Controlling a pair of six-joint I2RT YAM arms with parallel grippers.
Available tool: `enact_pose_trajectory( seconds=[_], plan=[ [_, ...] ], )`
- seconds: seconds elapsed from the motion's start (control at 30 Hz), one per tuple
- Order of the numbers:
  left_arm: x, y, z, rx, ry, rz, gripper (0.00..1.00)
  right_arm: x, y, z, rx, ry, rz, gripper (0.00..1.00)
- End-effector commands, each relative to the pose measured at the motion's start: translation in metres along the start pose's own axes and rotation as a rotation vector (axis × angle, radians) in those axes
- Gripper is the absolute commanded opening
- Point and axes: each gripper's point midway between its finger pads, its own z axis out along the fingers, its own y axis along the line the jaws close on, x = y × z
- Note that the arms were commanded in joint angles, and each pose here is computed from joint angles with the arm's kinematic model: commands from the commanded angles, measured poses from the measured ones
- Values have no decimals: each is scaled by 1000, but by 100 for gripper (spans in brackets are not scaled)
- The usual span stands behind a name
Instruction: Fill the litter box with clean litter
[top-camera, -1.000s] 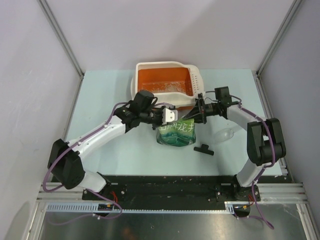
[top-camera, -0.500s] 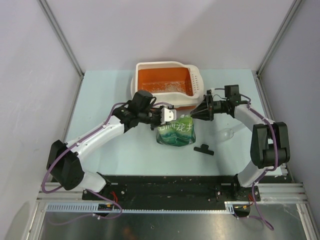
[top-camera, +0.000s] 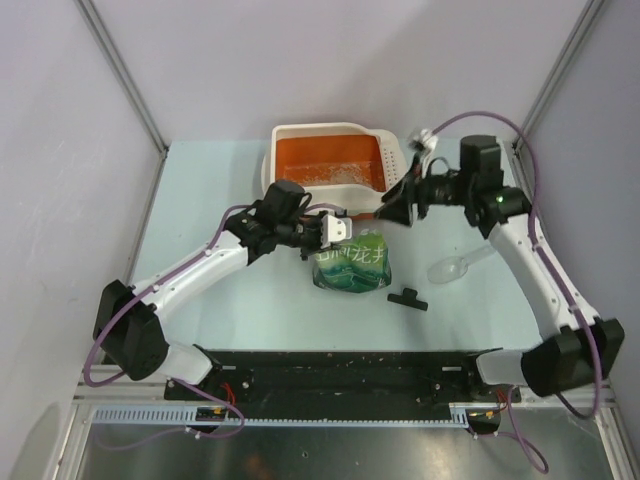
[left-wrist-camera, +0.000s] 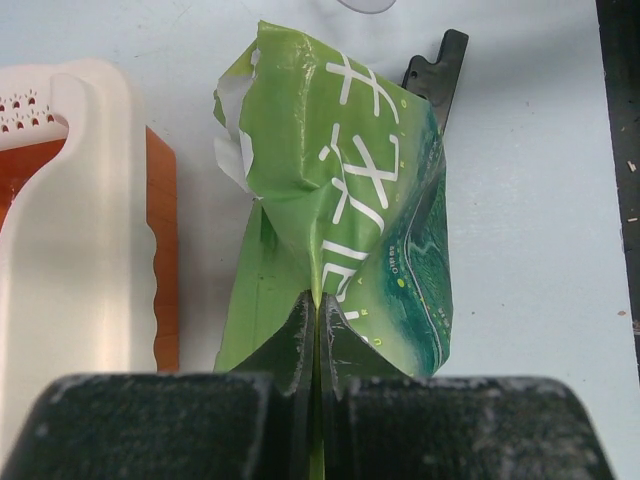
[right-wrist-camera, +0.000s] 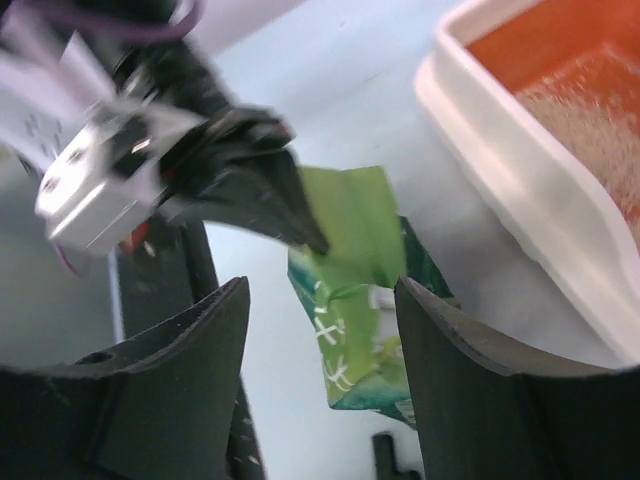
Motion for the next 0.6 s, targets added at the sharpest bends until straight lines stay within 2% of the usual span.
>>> enact_pose_trajectory(
  seconds=[0.0, 0.07, 0.2, 0.4, 0.57],
  plan=[
    [-3, 8, -18, -37, 6, -31, 0, 50, 5, -2, 86, 190, -494, 66],
    [-2, 9, -17, -37, 5, -42, 0, 56, 17, 4, 42, 214, -660, 66],
    [-3, 11, -18, -31, -14, -61, 0, 59, 21, 12, 47, 237, -838, 65],
    [-2, 14, -18, -34, -25, -73, 0, 81, 21, 35, -13, 302, -1036, 64],
    [-1, 11, -17, -19, -33, -80, 0, 80, 15, 50, 31, 277, -1141, 61]
  ],
)
